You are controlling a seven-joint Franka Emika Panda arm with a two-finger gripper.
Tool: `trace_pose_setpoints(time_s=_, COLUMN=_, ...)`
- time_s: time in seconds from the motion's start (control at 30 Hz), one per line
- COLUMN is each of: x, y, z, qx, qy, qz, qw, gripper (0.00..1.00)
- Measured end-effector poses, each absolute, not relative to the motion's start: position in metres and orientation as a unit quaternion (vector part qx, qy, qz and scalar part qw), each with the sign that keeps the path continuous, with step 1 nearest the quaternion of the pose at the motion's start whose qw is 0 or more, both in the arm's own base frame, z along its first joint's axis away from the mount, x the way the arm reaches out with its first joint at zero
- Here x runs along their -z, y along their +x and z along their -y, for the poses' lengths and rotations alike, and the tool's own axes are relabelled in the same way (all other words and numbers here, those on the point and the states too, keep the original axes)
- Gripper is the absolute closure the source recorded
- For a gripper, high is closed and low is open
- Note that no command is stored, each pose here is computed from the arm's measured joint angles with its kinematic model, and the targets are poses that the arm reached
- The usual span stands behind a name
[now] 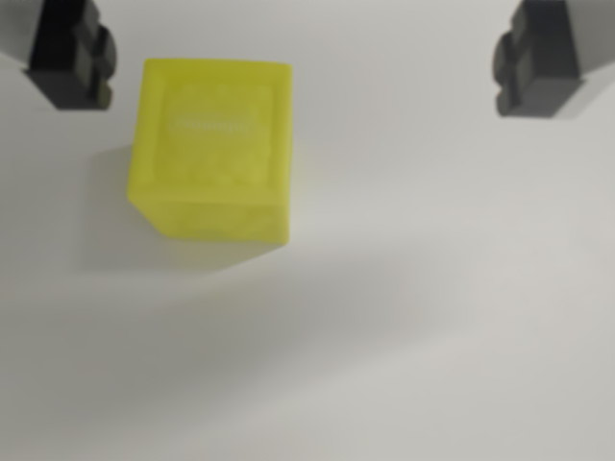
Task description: Pick yellow cube
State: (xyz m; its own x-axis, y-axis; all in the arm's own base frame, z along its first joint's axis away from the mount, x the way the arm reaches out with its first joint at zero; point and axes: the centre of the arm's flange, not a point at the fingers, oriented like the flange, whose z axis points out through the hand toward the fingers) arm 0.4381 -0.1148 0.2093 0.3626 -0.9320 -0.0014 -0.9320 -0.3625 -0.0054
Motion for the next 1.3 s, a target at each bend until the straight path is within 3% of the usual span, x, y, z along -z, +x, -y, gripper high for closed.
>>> trace_pose_setpoints(time_s=0.8, x=-0.169, y=0.412, z=0.131, qx=-0.0001, qy=-0.811, qz=-0.585, qw=0.0006, gripper=0.00)
trace_pose_setpoints(time_s=1.3, x=-0.144, y=0.410, z=0.132, qx=-0.0007, qy=-0.810, qz=-0.586, qw=0.0000, gripper=0.00)
